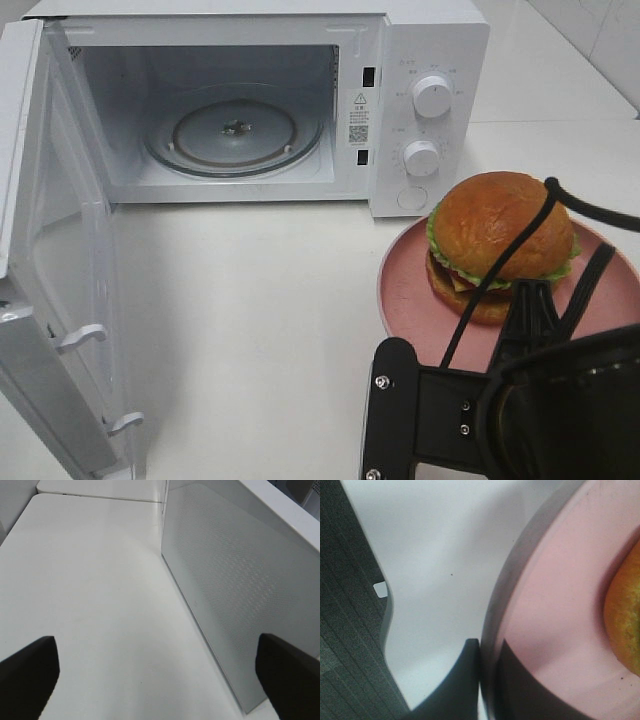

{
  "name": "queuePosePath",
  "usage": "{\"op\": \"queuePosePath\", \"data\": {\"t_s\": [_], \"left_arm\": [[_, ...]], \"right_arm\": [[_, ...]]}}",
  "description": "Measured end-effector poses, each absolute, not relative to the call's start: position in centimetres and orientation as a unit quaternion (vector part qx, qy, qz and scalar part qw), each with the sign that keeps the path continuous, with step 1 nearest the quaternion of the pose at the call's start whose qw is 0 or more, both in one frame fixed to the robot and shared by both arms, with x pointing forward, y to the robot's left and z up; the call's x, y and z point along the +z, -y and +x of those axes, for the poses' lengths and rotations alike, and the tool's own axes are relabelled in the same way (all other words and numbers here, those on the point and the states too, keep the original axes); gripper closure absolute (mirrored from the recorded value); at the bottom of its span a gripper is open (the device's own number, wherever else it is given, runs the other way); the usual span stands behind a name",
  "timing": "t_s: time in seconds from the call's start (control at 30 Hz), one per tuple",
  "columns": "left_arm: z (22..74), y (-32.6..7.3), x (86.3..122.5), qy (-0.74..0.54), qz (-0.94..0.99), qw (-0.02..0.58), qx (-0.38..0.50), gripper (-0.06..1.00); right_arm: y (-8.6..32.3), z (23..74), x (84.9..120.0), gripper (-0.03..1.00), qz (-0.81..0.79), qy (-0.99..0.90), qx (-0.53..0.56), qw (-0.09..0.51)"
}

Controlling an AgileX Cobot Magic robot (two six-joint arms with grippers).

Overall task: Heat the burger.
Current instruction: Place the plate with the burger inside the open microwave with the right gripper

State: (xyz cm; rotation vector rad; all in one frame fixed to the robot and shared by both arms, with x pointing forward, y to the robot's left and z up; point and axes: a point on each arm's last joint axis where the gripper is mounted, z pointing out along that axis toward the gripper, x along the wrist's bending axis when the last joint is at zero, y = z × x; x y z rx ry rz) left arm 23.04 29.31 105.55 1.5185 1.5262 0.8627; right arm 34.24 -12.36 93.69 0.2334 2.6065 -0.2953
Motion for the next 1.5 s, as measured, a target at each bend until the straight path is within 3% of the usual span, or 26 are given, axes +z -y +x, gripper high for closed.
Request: {"op": "queuePosePath", "data": {"t_s": [0.67,1.5], "left_arm": [[23.0,-29.3,105.6,-0.603,0.6,0.4,0.341,-0.04],[23.0,-29.3,105.6,-0.603,0.6,0.4,0.341,-0.04]], "right_arm": [[10.5,34.7,93.5,0.92,-0.11,-0.957,-0.05,0.263],[10.0,37.1,93.4,0.92,-0.194,-0.946,0.018,0.26]]}}
